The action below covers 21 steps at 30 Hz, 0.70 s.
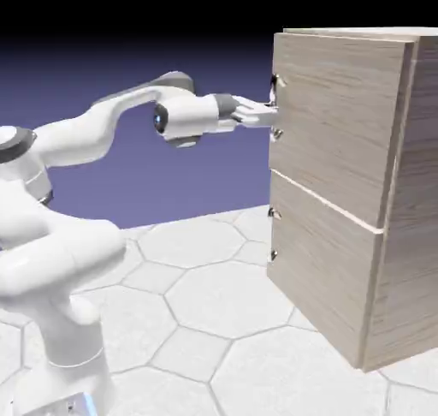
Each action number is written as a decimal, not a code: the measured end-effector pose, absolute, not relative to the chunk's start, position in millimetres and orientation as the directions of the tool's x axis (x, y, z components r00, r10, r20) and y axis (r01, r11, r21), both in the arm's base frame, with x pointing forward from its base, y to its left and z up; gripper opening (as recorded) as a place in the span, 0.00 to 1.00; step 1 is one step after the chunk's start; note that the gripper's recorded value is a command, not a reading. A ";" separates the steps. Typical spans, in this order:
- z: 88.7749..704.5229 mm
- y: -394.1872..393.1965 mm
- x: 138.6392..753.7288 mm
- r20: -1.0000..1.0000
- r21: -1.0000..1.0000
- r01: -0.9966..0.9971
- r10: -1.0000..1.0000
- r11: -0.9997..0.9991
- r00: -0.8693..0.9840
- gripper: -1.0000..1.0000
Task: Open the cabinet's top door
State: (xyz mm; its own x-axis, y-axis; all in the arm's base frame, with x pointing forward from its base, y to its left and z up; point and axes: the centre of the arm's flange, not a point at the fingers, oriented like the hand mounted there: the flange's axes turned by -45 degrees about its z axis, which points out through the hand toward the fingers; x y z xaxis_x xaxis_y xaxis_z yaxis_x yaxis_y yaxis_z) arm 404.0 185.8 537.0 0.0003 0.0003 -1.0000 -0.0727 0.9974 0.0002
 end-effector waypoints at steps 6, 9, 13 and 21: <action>537.0 155.2 352.5 -1.000 -0.002 -0.225 -0.002 0.974 -0.001 0.00; 537.0 135.6 327.0 -1.000 0.000 -0.306 0.000 0.952 0.000 0.00; 537.0 104.9 294.6 -1.000 -0.001 -0.412 -0.002 0.911 -0.001 0.00; 537.0 52.8 253.2 -1.000 0.000 -0.562 0.000 0.827 0.000 0.00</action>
State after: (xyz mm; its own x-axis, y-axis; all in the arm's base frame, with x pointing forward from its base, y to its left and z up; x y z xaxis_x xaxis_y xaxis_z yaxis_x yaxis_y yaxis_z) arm 253.2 52.8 537.0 -0.0002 -0.0002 -1.0000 -0.5622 0.8270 -0.0001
